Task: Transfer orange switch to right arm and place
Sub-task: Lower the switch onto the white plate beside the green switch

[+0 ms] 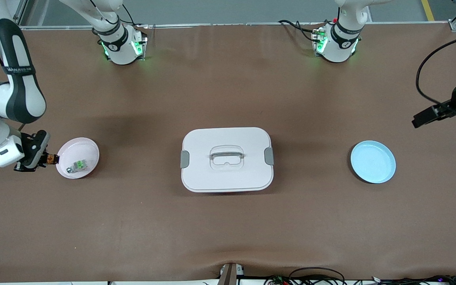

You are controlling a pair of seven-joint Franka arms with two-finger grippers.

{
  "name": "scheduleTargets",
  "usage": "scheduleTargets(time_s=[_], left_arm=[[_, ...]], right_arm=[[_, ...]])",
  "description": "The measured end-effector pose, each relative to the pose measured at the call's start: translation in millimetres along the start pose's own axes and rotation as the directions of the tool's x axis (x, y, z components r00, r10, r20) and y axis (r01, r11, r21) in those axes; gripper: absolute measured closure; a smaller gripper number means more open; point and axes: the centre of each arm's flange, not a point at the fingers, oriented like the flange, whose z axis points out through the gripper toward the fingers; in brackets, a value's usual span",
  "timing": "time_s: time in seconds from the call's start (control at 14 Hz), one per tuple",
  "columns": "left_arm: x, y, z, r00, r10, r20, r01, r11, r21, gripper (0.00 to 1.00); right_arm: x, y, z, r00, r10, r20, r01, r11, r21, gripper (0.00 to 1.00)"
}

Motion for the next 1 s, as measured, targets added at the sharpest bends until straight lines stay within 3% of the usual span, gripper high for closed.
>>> scheduleTargets(time_s=[0.64, 1.0], left_arm=[[-49, -22, -11, 0.996, 0.091, 0.004, -0.091, 0.996, 0.000, 0.00], [-49, -22, -10, 0.996, 0.093, -0.002, -0.093, 0.996, -0.001, 0.00]], right_arm=[[-12, -46, 71, 1.000, 0.008, -0.006, -0.008, 0.998, 0.057, 0.58], [-17, -62, 87, 1.000, -0.007, -0.007, 0.007, 1.000, 0.024, 0.58]])
